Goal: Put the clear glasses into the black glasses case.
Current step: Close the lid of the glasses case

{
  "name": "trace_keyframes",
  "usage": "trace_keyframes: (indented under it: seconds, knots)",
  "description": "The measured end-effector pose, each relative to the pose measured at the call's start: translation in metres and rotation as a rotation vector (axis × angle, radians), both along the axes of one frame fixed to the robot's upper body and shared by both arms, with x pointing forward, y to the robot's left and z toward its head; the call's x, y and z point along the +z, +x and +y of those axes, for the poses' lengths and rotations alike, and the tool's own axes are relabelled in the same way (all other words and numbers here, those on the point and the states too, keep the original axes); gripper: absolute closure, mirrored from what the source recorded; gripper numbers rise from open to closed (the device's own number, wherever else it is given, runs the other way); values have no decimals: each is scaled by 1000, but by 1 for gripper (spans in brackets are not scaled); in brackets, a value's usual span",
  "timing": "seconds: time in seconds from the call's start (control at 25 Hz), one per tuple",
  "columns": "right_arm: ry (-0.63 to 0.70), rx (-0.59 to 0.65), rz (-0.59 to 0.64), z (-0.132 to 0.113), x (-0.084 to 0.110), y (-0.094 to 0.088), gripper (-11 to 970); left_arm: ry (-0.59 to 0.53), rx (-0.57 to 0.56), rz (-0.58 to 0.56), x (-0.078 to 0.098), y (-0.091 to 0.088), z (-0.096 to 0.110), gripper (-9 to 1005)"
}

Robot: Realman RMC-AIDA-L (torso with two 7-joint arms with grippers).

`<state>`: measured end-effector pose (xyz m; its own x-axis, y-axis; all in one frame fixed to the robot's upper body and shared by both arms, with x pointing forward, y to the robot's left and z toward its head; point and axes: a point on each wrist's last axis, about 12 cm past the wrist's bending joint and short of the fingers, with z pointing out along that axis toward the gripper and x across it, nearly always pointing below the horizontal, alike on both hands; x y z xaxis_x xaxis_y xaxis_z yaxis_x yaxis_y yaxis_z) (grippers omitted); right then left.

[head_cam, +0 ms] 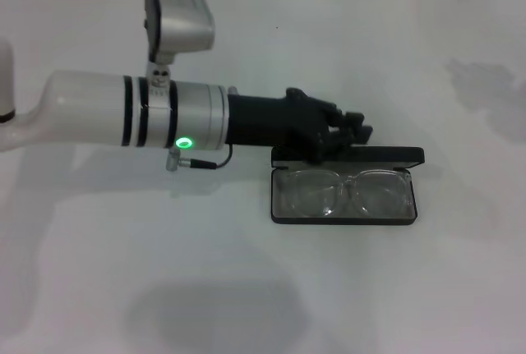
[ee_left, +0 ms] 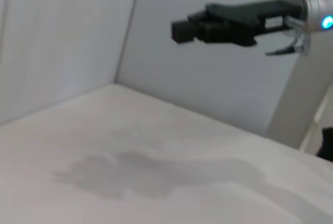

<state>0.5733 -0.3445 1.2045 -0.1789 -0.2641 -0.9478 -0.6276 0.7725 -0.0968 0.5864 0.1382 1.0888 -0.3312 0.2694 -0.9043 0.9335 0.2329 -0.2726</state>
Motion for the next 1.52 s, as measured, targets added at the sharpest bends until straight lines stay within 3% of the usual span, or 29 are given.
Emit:
trace_keyframes:
  seconds: [0.28,0.8,1.52]
  knots:
    - [29,10,12,1,-11,2,867,7,-18,7,-4,-3,-8,777]
    - [40,12,17,1,-13,1,861,45,37,-9,-10,2,-9,762]
    - [43,27,20,5,-15,4,853,100,-5,35,-19,-7,-10,741]
